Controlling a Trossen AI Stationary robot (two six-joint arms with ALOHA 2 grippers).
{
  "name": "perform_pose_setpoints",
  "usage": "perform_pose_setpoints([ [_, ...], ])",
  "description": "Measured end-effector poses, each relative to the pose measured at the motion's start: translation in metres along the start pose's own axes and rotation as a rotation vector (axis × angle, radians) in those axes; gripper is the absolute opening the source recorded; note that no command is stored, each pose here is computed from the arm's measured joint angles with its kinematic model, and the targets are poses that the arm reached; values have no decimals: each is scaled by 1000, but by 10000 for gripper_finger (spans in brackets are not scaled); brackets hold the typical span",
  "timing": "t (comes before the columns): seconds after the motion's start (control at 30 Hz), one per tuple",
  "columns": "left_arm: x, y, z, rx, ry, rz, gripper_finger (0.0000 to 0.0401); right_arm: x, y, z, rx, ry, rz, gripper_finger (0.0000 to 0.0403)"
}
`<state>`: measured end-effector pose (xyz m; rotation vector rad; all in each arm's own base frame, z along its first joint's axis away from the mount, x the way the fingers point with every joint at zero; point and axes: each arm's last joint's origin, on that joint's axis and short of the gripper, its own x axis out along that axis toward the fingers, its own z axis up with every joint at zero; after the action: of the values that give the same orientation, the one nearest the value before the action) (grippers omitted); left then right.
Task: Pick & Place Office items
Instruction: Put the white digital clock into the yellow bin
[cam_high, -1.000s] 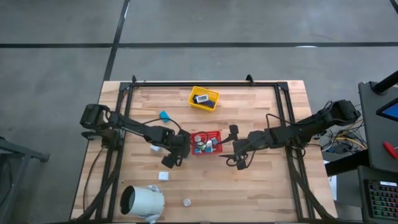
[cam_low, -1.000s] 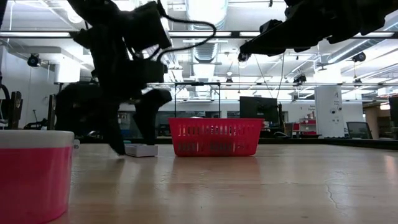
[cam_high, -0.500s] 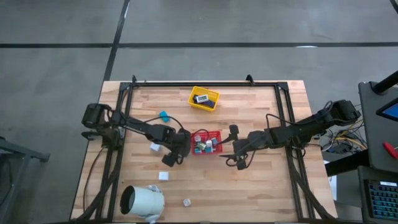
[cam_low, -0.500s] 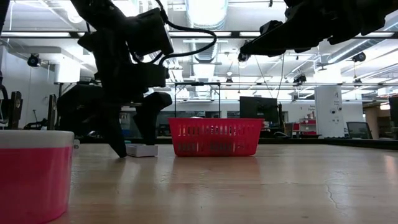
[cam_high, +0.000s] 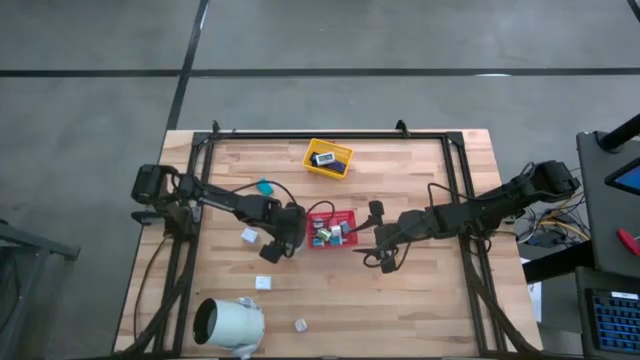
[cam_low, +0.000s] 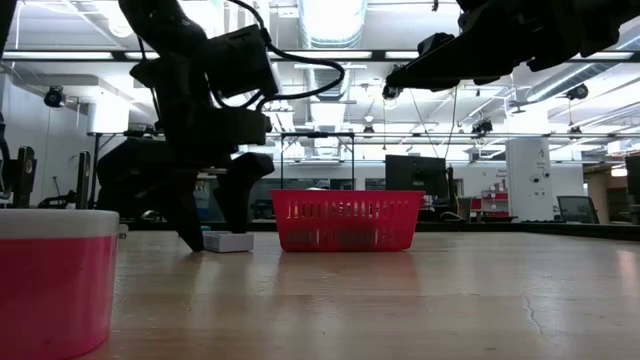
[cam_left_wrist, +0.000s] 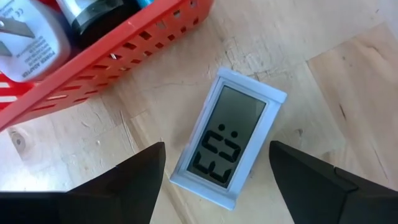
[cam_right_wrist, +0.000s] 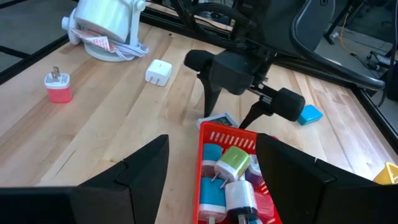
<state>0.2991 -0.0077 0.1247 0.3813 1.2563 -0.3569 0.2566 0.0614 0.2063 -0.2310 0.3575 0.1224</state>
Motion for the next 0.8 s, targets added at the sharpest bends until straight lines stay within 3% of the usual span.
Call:
perform_pose_setpoints([
  [0.27,2,-1,-3,-3,2,-18,247,0,1,0,-2,-1,5,237],
  [0.5,2,-1,-4,-1,3,-26,150,0,1,0,-2,-2,5,237],
  [0.8,2,-1,-3,-1,4,-18,146,0,1,0,-1,-2,4,235],
])
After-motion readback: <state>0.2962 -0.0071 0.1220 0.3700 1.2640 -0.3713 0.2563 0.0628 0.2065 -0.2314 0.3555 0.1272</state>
